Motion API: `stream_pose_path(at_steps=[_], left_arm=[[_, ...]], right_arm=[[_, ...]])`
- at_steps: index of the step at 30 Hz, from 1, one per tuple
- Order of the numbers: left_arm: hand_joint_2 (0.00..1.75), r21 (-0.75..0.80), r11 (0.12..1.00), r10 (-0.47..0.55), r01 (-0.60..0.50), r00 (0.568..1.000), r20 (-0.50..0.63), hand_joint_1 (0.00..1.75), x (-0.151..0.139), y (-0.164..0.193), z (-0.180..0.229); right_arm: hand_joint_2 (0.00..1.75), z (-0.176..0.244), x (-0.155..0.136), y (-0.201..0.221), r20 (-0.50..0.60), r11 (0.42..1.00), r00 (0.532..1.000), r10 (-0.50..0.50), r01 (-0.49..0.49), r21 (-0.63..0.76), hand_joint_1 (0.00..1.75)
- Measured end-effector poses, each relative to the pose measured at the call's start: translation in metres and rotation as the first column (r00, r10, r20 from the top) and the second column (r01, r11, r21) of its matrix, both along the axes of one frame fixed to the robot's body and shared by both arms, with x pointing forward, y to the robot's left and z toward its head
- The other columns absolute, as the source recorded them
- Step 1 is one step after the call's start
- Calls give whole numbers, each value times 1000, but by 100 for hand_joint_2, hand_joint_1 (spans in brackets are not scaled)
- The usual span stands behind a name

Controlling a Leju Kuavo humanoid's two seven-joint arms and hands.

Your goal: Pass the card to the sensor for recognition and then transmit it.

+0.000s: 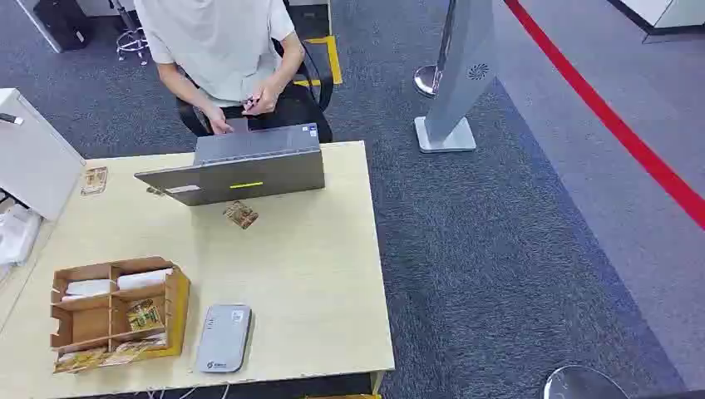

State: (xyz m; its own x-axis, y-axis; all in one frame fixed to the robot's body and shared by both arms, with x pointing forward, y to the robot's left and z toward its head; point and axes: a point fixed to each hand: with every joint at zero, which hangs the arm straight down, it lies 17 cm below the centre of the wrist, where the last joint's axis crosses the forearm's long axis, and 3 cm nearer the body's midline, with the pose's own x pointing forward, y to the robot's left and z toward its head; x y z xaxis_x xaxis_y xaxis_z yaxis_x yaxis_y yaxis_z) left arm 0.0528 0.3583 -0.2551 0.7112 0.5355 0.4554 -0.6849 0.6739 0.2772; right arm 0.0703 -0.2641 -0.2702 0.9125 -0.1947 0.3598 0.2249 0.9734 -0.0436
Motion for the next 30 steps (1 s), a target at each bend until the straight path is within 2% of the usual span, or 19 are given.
stream_pose_path(at_steps=[5, 10, 14, 16, 17, 19, 20, 21, 24, 30], left_arm=[[175, 210, 942, 237, -261, 963, 131, 0, -7, 44, 32], [175, 291, 901, 279, -323, 943, 181, 0, -9, 62, 48], [175, 449, 805, 315, -387, 921, 229, 0, -19, 76, 72], [175, 524, 670, 487, -526, 844, 223, 0, -63, 88, 85], [175, 542, 573, 603, -614, 764, 228, 0, -91, 91, 91], [175, 507, 479, 705, -717, 658, 264, 0, -116, 90, 92], [175, 494, 491, 698, -718, 663, 271, 0, -118, 89, 91], [175, 445, 502, 692, -741, 653, 306, 0, -103, 87, 90], [175, 478, 627, 520, -616, 787, 332, 0, -61, 94, 104], [175, 447, 697, 323, -561, 802, 503, 0, -6, 92, 156]], right_arm=[[175, 3, 1, 8, 9, 999, 999, -42, 42, 9, 0], [175, 5, 2, 13, 17, 998, 997, -69, 69, 14, 0], [175, 7, 4, 18, 27, 994, 994, -108, 108, 18, 0], [175, 8, 6, 22, 37, 991, 990, -135, 134, 17, 0], [175, 9, 6, 25, 39, 990, 990, -139, 138, 19, 0], [175, 9, 4, 27, 36, 988, 988, -153, 152, 19, 0], [175, 9, 4, 27, 35, 988, 987, -156, 155, 19, 0], [175, 9, 3, 27, 33, 987, 986, -163, 163, 15, 0], [175, 10, 9, 26, 41, 985, 985, -170, 170, 13, 0], [175, 10, 7, 25, 38, 983, 983, -181, 181, 3, 0]])
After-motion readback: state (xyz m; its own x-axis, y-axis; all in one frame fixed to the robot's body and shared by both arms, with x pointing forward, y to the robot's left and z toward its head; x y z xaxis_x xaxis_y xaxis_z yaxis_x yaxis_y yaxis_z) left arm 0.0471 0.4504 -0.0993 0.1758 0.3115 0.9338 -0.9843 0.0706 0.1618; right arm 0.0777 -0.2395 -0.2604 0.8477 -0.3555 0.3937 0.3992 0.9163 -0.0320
